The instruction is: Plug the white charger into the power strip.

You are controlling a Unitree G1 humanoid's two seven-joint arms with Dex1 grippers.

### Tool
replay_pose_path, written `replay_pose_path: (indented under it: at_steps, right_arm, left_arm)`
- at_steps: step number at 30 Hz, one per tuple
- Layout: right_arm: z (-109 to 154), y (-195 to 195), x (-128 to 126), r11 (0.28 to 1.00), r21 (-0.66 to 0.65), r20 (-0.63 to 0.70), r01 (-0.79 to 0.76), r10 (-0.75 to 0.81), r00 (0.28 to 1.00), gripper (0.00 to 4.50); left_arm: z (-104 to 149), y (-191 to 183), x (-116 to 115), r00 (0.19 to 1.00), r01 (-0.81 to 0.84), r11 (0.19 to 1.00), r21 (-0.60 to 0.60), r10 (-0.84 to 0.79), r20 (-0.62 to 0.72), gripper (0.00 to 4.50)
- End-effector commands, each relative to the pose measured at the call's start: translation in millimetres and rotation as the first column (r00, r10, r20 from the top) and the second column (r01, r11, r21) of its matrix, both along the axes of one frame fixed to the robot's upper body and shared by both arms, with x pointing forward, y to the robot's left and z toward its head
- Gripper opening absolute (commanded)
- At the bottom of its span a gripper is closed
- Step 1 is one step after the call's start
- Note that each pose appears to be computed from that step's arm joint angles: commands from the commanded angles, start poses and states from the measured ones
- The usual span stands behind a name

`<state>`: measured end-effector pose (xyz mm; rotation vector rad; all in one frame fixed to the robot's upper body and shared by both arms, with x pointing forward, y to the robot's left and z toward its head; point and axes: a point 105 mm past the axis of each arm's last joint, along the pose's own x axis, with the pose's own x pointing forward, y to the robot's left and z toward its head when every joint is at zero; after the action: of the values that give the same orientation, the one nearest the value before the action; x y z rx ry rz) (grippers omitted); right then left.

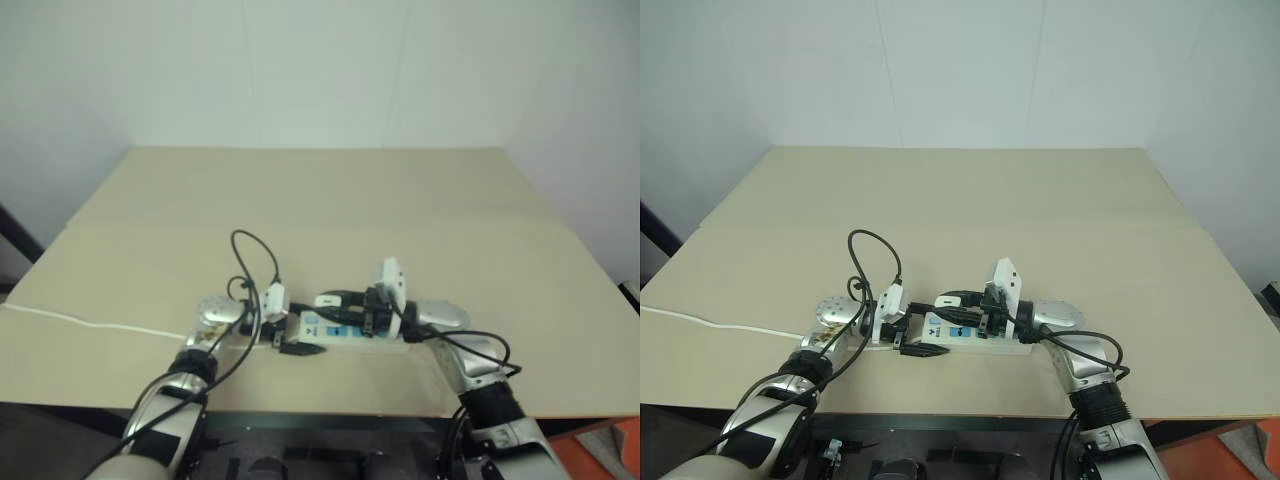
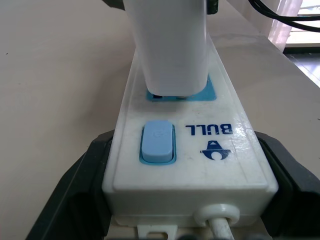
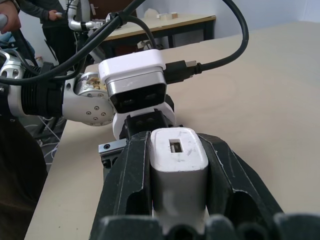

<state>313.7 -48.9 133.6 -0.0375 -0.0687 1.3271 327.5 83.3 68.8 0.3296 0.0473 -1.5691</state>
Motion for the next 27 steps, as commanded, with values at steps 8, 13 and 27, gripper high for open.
replay_pose_path:
  at_steps: [8,13,27]
  right_arm:
    - [5.9,-5.5,10.8,1.0,0.002,0.055,0.027,-0.027,0.998,1.12]
    - [0.6,-10.0,10.2,0.999,-0.023,0.048,0.023,-0.022,0.999,1.12]
    - [-11.6,-16.0,15.2,0.998,-0.06,0.036,0.033,-0.03,0.999,1.12]
  left_arm:
    - [-13.0,3.2,-7.4,0.999,0.032,0.997,0.072,-0.03,-0.034,3.31]
    - [-12.3,2.0,-7.3,0.999,0.03,0.997,0.065,-0.028,-0.032,3.31]
    - [-10.3,3.8,-5.2,1.0,0.019,0.997,0.071,-0.017,-0.023,3.31]
